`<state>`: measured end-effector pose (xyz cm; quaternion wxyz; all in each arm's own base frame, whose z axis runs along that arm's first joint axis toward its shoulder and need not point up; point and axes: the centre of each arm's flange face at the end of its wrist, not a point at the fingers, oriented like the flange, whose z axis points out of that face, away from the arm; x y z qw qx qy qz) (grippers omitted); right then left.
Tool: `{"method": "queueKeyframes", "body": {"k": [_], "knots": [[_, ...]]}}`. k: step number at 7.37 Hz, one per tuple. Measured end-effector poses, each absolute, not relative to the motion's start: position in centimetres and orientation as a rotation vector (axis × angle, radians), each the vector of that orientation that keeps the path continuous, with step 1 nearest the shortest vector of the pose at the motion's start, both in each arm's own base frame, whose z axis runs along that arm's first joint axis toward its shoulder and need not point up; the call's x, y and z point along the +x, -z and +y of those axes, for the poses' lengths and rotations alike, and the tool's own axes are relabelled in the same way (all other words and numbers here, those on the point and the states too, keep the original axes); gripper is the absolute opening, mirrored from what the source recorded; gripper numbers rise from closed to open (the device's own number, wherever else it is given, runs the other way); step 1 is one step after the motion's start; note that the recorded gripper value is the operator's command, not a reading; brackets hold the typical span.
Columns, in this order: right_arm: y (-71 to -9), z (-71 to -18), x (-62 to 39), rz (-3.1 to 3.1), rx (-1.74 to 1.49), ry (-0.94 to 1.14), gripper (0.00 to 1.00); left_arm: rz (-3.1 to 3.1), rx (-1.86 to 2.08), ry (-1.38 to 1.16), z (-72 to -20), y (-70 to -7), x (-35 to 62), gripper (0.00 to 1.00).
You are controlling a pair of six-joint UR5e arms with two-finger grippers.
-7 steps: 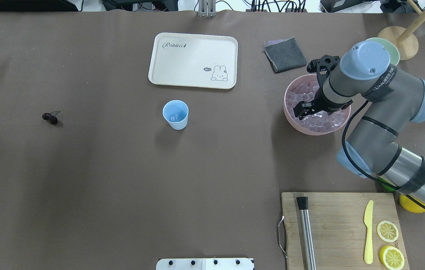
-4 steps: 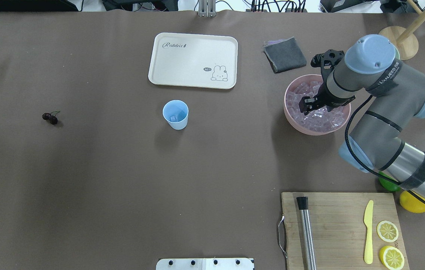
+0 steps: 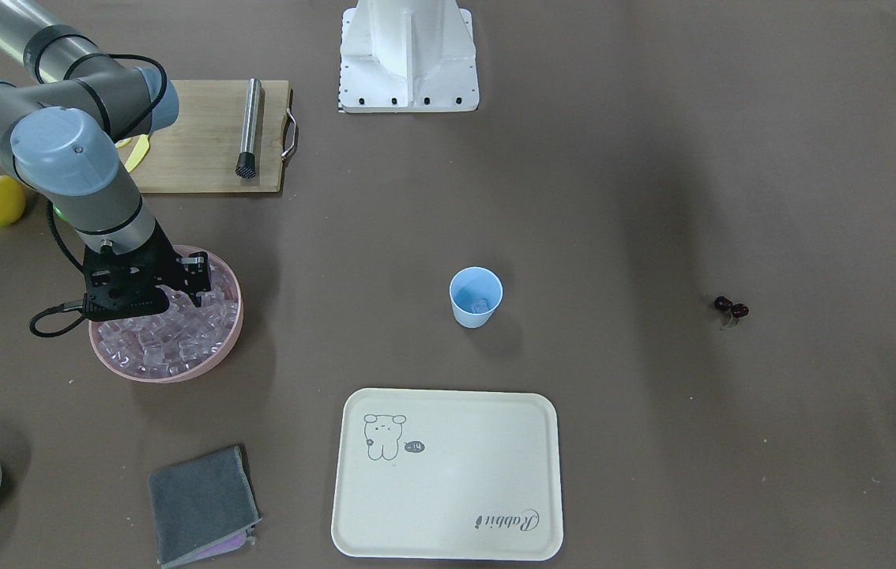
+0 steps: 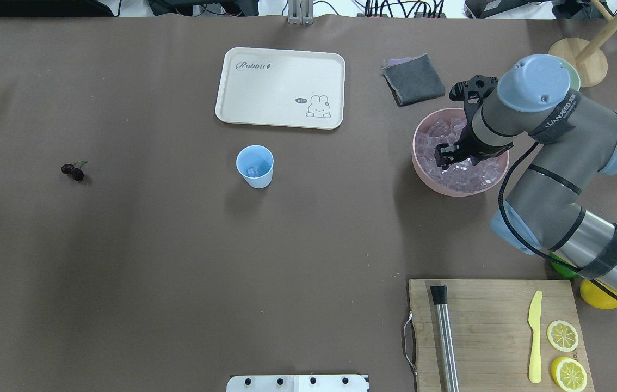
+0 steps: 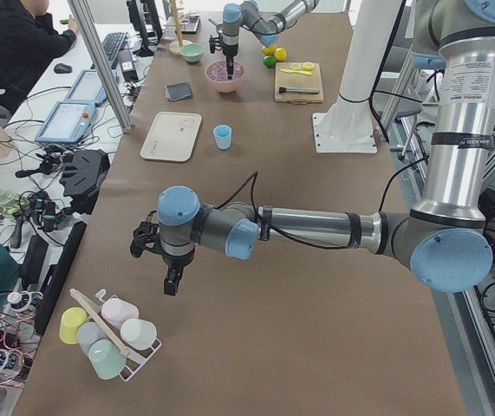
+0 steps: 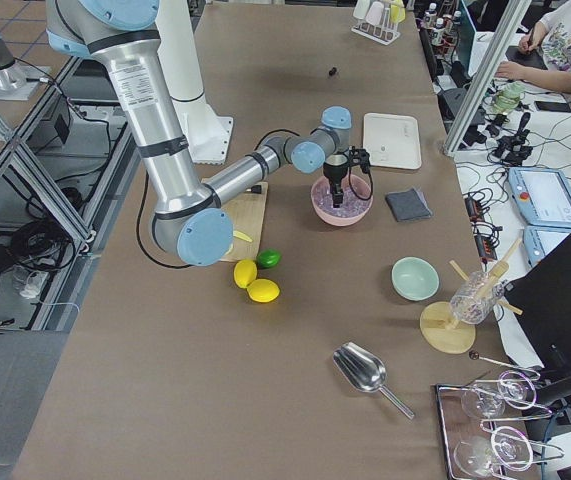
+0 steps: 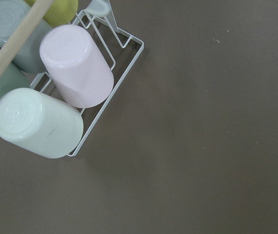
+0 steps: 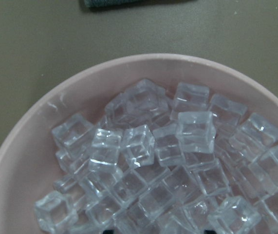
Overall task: Put ice and cherries in cup
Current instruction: 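Return the right gripper to the pink bowl and grasp another ice cube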
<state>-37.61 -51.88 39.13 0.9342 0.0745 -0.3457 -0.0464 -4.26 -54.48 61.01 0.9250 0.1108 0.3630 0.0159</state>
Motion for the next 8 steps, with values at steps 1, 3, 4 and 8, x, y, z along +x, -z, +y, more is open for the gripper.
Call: {"method": "queueKeyframes", "body": {"k": [1,3,4,8], "knots": [[-39.16,-51.77,-37.75,-0.703,0.155,0.095,0.59,0.745,0.227,-0.033,-54.34,-61.16,-4.27,0.98],[-39.29,-51.64,-37.8,-0.699,0.157,0.094,0.34,0.745,0.234,-0.035,-54.04,-61.44,-4.28,0.98],[-39.29,-51.62,-37.83,-0.697,0.16,0.094,0.25,0.745,0.235,-0.035,-53.91,-61.56,-4.29,0.98],[-38.9,-51.85,-37.61,-0.692,0.177,0.086,0.0,0.745,0.231,-0.033,-53.73,-62.0,-4.3,0.98]]}}
